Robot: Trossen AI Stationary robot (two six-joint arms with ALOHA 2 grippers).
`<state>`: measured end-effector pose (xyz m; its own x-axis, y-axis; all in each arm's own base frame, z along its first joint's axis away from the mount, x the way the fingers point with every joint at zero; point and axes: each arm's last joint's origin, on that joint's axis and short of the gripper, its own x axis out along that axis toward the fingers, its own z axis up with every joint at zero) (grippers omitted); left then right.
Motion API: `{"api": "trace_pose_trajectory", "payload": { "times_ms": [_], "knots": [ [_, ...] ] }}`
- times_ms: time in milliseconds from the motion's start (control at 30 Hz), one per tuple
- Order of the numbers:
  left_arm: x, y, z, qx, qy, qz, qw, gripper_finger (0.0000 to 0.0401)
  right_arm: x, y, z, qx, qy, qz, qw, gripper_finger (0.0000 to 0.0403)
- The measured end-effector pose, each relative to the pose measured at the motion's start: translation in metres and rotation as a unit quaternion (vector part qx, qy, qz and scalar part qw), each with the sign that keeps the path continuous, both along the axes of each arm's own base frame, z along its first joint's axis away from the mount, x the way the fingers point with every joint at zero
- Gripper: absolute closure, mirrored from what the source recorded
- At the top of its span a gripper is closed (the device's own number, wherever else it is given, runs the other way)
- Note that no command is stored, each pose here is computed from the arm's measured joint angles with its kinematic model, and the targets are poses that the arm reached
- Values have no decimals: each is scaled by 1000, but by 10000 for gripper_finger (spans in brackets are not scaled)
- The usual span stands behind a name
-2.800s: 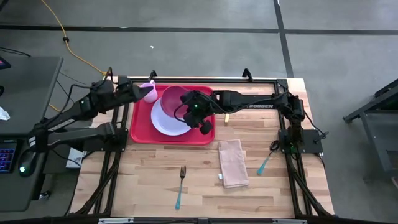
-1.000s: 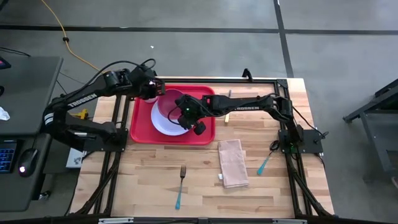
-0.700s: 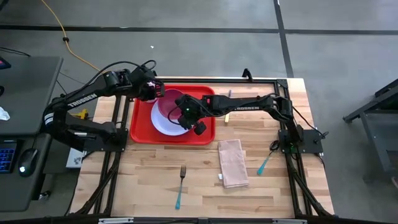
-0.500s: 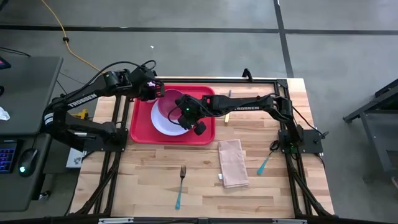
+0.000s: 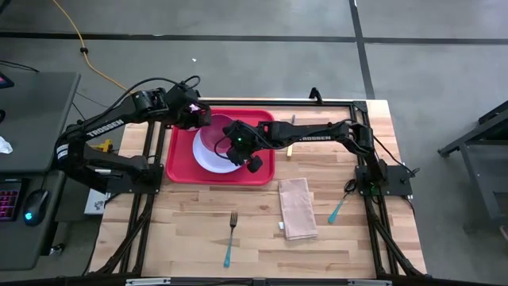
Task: Set up tray
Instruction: Put the pink bowl on the purple plate
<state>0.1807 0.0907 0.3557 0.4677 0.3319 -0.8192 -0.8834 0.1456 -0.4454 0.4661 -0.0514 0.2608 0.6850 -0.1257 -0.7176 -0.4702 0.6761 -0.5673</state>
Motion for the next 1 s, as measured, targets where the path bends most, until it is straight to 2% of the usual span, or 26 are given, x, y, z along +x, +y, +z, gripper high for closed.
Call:
{"api": "trace_pose_trajectory", "payload": {
  "times_ms": [200, 400, 633, 1000],
  "knots": [
    [1, -1, 0, -11, -5, -9, 1000, 171, 0, 0, 0, 0, 0, 0, 1000, 403],
    [11, 4, -10, -37, 15, -10, 999, 158, 0, 1, 0, -1, -2, 0, 1000, 403],
    [22, 9, -21, -54, 39, -8, 998, 175, 0, 1, -1, 2, 3, 0, 1000, 403],
    [20, 8, -23, -59, 52, -2, 997, 216, 0, 1, 0, 2, 1, 3, 1000, 403]
  ]
}}
